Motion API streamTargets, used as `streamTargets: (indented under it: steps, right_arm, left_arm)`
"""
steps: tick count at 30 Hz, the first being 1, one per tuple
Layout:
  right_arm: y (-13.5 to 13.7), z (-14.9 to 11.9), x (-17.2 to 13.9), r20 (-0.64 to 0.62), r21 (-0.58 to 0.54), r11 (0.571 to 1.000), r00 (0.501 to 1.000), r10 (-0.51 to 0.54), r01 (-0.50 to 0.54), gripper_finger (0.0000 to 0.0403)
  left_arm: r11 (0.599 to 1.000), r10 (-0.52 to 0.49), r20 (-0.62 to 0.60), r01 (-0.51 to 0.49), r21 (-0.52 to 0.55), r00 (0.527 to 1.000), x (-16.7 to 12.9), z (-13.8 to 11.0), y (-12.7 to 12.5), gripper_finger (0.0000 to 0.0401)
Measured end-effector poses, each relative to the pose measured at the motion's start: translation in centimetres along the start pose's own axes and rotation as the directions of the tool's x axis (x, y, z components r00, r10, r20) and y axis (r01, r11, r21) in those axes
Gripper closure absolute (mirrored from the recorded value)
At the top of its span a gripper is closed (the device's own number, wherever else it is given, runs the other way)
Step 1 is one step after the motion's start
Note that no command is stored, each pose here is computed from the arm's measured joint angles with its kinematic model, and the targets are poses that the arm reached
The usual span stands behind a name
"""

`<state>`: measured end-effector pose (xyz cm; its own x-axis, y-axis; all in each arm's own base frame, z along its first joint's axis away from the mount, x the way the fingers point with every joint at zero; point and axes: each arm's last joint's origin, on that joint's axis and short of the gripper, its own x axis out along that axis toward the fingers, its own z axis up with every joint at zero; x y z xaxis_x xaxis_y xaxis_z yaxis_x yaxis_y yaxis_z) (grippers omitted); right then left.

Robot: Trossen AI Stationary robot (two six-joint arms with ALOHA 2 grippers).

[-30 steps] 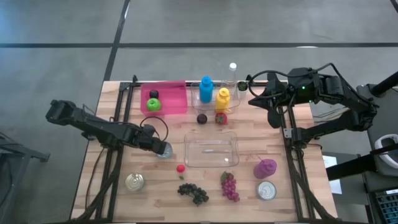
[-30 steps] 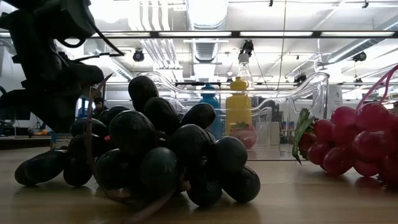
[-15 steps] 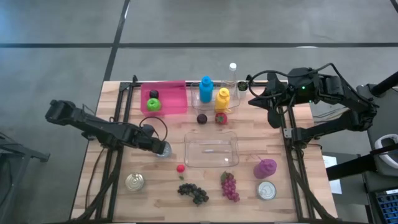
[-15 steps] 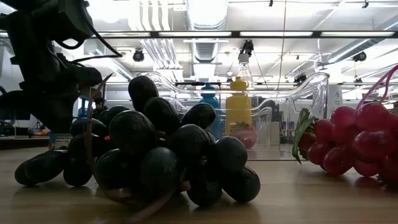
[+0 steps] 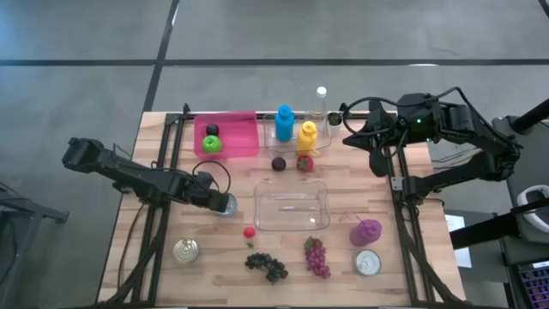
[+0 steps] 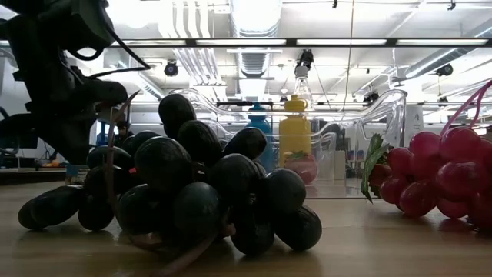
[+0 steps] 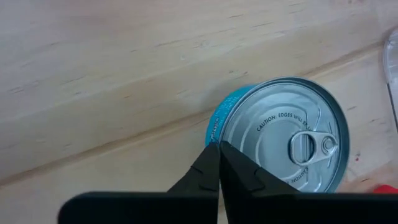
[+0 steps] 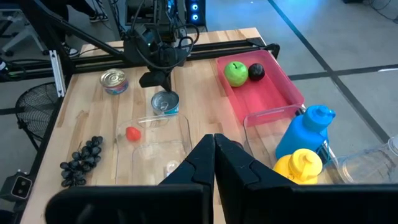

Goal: Pick & Place Food Item
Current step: Put the yellow blue tuna can into the bottom transparent bin

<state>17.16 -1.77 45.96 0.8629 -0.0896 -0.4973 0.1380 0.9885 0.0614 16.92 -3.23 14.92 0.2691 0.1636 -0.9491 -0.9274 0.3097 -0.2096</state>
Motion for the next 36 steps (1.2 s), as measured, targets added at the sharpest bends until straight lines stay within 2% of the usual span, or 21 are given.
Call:
streamTargets:
  steps: [36]
  right_arm:
    - [0.0,0.01,0.0,0.002,0.008,1.0,1.0,0.0,0.0,0.0394]
  left_arm:
    - [1.0,0.024,0.016,-0.025,0.012,1.0,0.08,-0.01,0.45,0.04]
